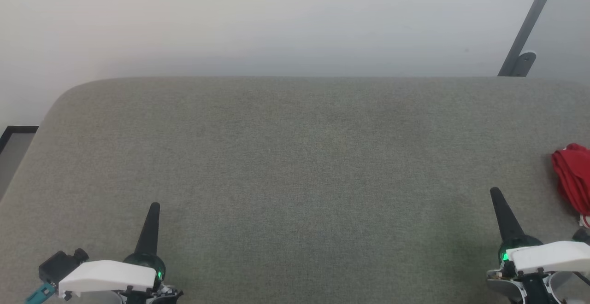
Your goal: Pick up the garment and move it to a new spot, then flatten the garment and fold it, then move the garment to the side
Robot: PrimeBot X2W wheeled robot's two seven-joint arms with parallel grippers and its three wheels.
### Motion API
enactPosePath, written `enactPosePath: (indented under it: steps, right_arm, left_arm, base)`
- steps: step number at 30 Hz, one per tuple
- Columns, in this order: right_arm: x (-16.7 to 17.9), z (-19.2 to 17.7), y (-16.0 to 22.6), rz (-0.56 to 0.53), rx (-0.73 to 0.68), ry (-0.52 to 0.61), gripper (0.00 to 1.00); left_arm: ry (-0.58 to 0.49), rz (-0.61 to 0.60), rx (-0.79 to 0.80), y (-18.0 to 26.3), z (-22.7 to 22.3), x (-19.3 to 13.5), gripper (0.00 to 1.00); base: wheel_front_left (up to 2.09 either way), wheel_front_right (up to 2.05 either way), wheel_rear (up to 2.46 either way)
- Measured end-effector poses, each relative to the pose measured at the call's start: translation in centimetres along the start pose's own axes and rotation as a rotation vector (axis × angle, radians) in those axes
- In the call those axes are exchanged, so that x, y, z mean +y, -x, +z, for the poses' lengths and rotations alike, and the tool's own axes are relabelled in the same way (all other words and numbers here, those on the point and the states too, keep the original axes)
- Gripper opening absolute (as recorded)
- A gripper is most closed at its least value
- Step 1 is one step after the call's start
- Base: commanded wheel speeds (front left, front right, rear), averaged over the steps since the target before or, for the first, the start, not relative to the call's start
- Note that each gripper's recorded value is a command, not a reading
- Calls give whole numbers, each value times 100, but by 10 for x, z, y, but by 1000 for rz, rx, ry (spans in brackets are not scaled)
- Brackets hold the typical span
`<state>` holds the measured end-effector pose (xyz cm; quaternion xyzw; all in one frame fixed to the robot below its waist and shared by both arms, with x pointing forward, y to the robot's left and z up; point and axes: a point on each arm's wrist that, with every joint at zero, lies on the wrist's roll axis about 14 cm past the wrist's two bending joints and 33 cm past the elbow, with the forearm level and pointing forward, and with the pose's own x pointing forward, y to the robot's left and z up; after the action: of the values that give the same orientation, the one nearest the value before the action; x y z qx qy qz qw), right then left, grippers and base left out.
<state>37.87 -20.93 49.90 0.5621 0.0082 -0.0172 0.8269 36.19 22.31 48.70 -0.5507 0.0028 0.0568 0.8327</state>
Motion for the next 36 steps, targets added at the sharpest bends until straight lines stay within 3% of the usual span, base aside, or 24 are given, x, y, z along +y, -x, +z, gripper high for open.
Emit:
enactPosePath:
  steps: [36]
  right_arm:
    - [6,-5,-7,18,11,-290,0]
  left_arm:
    - [307,-53,59,-17,-12,-20,0]
  base:
    - [0,0,0]
